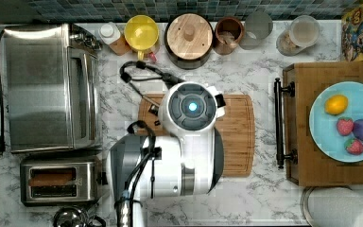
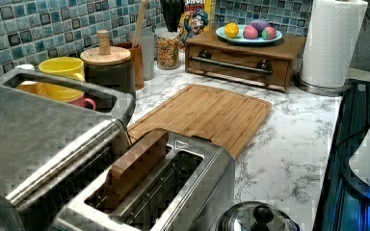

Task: Turn on the toaster.

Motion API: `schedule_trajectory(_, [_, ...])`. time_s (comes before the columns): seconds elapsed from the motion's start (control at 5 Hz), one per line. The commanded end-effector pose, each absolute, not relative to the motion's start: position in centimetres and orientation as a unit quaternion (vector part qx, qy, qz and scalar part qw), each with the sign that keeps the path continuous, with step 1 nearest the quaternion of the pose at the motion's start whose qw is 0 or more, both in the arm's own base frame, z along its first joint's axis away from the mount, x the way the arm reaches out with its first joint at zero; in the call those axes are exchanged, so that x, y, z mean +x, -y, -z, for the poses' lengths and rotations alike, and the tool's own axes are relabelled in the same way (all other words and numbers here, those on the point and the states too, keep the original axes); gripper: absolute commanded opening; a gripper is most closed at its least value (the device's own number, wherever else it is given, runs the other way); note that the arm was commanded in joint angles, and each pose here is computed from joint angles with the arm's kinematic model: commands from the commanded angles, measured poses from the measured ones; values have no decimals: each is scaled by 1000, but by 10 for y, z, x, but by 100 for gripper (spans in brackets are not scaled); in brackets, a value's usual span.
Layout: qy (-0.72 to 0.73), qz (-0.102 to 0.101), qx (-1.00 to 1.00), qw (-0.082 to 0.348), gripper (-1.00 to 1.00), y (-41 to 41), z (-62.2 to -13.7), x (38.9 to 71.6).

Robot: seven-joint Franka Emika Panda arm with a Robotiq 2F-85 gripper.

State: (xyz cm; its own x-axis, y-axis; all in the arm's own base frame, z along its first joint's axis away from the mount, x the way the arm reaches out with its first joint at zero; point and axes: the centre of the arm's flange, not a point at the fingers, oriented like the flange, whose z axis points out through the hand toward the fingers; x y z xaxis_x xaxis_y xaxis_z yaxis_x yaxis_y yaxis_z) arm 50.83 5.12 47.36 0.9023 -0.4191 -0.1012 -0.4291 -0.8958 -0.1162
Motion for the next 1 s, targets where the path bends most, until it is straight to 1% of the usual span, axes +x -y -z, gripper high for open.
schedule_trajectory(0.2, [-20, -43, -997, 68, -100, -199, -501, 409])
schedule_trajectory(0.4, [5, -65, -996, 57, -100, -198, -461, 408])
schedule_trajectory(0.6, [16, -89, -995, 39, -100, -204, -436, 396])
schedule_trajectory(0.8, [19, -102, -994, 27, -100, -205, -420, 392])
schedule_trajectory(1.0, [41, -107, -993, 26, -100, -208, -409, 381])
